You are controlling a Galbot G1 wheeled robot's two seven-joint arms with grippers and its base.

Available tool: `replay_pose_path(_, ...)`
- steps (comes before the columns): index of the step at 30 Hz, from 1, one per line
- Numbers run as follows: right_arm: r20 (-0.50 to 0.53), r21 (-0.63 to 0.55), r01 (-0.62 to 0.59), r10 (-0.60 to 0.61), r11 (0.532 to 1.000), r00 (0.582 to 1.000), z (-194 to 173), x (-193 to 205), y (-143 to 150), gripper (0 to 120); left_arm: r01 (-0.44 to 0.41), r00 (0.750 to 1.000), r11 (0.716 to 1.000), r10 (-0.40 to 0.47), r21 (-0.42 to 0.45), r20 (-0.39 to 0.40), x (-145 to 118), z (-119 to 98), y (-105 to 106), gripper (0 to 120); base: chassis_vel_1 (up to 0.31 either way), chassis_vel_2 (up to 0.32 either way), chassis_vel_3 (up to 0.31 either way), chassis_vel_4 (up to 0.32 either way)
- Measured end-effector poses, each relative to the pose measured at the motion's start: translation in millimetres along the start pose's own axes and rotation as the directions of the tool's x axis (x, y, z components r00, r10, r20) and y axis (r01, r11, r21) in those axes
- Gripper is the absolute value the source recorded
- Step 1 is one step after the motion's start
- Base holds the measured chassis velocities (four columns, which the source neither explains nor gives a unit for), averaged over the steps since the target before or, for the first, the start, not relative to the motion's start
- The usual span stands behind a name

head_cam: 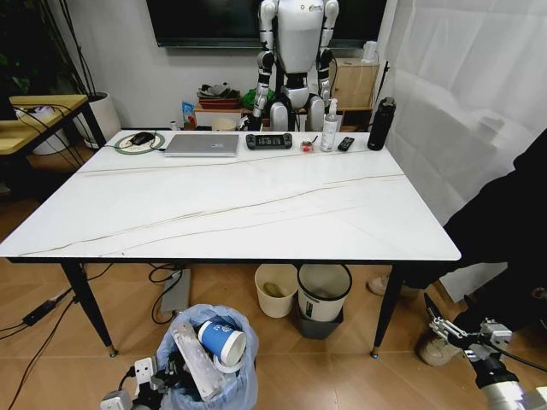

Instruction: Pick up the trash bin and place the trash from the table into it.

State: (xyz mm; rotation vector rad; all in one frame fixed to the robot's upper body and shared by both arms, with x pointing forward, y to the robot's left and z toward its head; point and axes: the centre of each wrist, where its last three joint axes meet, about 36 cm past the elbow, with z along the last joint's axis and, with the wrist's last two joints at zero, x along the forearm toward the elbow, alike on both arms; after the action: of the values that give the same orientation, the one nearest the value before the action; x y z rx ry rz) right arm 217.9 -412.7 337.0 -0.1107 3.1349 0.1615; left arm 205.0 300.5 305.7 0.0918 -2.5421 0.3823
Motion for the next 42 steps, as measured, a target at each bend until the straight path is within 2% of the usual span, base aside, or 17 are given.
replay_pose_path(15,0.000,0.000,0.000,0.000,1.000,1.000,0,0,0,100,0.019,0.999,1.000,-0.019,-0.004,-0.030,-9,12,13,0,0.000,0.000,0.000,0.000)
replay_pose_path(27,0.000,0.000,0.000,0.000,1.000,1.000,0,0,0,100,0.074,0.995,0.997,-0.073,0.003,-0.069,-57,31,37,0,0.000,0.000,0.000,0.000)
replay_pose_path(35,0.000,0.000,0.000,0.000,1.000,1.000,0,0,0,100,0.090,0.992,0.996,-0.091,-0.008,-0.085,-78,40,45,0,0.000,0.000,0.000,0.000)
replay_pose_path(42,0.000,0.000,0.000,0.000,1.000,1.000,0,0,0,100,0.118,0.987,0.993,-0.119,-0.019,-0.107,-94,58,56,0,0.000,0.000,0.000,0.000)
